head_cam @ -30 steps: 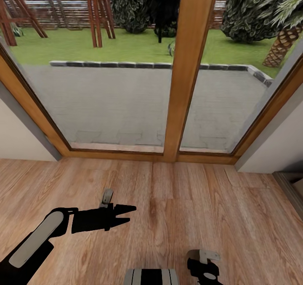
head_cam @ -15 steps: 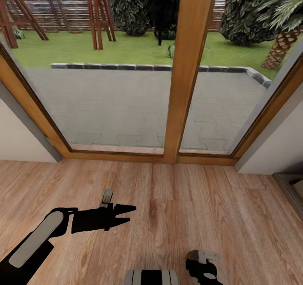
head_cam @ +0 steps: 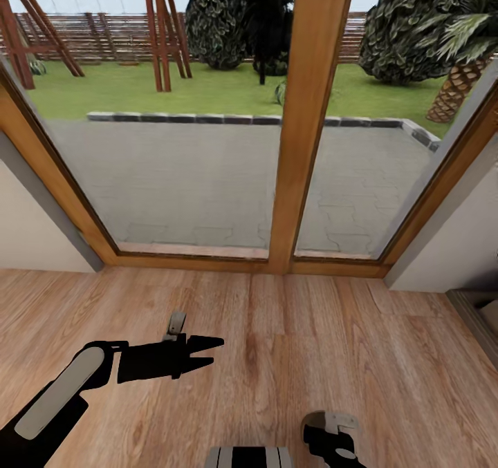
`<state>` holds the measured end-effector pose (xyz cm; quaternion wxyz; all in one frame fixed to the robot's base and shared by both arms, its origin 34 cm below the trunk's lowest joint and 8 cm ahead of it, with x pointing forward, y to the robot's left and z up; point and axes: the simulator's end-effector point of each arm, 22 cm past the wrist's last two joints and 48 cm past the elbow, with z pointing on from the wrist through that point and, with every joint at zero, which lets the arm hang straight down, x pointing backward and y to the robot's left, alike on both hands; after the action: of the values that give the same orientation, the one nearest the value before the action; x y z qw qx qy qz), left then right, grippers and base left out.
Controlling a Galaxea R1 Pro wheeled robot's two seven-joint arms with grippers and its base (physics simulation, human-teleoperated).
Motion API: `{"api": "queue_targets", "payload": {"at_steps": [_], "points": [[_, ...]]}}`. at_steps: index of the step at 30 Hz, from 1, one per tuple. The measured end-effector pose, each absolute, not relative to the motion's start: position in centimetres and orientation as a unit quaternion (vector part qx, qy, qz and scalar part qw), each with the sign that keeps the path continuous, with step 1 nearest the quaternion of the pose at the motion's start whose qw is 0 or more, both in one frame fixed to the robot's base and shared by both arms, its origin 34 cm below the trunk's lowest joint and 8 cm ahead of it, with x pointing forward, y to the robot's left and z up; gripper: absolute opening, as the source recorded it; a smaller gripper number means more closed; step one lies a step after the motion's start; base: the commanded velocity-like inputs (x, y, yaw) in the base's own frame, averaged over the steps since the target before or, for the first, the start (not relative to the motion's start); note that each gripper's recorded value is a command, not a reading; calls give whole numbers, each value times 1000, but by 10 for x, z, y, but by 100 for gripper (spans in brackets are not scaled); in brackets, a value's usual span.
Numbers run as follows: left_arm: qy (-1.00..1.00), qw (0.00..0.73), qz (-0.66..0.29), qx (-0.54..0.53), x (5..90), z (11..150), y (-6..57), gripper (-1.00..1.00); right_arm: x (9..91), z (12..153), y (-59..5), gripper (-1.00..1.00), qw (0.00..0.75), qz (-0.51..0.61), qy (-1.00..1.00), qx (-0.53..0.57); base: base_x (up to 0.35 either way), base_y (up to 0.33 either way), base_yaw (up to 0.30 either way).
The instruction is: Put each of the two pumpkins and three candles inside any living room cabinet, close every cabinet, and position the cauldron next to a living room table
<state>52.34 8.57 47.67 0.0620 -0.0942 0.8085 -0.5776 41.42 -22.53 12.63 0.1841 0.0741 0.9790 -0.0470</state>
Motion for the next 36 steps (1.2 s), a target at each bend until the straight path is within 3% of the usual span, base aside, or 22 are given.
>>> {"api": "queue_targets", "payload": {"at_steps": [36], "points": [[809, 123, -572, -57, 525, 537, 87, 100, 469, 185, -228, -100, 257, -44, 962, 84, 0, 0, 0]]}}
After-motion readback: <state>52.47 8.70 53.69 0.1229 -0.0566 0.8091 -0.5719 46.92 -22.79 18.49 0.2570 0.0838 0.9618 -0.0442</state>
